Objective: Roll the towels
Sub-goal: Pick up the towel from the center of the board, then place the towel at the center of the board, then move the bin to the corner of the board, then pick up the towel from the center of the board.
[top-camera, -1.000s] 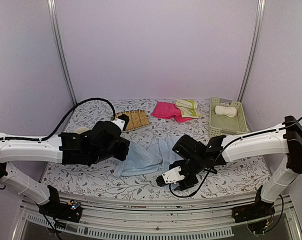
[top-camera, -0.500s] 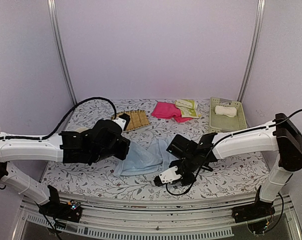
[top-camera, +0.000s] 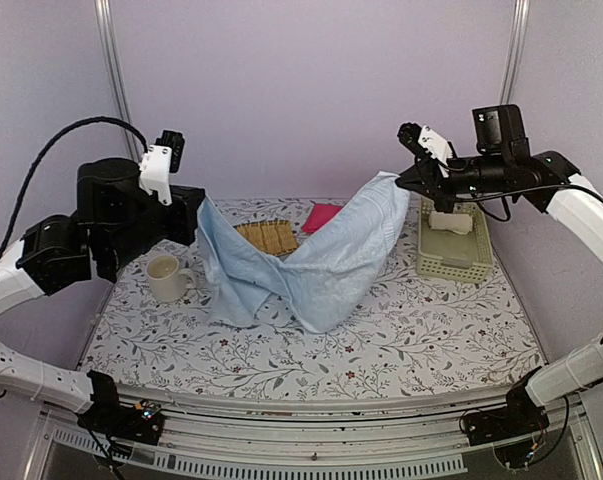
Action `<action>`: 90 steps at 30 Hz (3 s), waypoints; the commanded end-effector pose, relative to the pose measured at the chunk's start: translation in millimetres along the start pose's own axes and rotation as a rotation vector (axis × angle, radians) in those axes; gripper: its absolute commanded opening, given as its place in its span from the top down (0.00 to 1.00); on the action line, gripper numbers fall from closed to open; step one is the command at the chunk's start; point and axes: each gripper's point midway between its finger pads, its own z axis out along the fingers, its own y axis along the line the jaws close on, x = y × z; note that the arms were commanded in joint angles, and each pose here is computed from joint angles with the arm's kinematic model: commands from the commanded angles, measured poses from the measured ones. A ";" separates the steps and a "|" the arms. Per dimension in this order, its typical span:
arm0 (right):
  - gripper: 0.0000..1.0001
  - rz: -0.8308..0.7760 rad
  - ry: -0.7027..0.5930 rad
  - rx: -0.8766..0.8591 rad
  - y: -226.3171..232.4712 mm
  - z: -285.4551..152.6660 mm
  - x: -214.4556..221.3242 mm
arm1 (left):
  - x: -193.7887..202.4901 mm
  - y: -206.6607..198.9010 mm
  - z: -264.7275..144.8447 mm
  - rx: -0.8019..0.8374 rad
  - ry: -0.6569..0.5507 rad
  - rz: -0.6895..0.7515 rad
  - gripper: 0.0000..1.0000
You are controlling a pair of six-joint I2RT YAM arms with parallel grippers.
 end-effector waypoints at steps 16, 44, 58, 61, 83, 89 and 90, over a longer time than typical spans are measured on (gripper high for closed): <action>0.98 0.292 0.006 -0.185 74.5 -55.9 42.8 | 25.1 -48.3 -56.1 0.201 -0.010 0.152 1.00; 0.72 0.561 0.639 0.073 28.7 32.0 298.8 | 151.7 -9.4 89.3 0.177 0.351 -0.021 1.00; 0.77 0.648 0.815 0.340 -55.7 10.5 404.4 | 166.4 -20.0 92.0 0.231 0.387 -0.017 1.00; 0.75 0.642 0.805 0.372 -66.5 8.3 404.7 | 169.8 -21.4 90.8 0.238 0.393 -0.024 1.00; 0.52 -0.058 0.501 -0.626 211.5 -30.6 283.4 | 184.5 -21.6 88.5 0.240 0.440 -0.025 1.00; 0.50 -0.148 0.586 -0.633 221.6 -25.8 304.7 | 188.4 -19.0 84.1 0.235 0.446 -0.036 1.00; 0.50 -0.154 0.594 -0.628 221.0 -24.0 307.0 | 188.5 -18.3 83.8 0.233 0.446 -0.036 1.00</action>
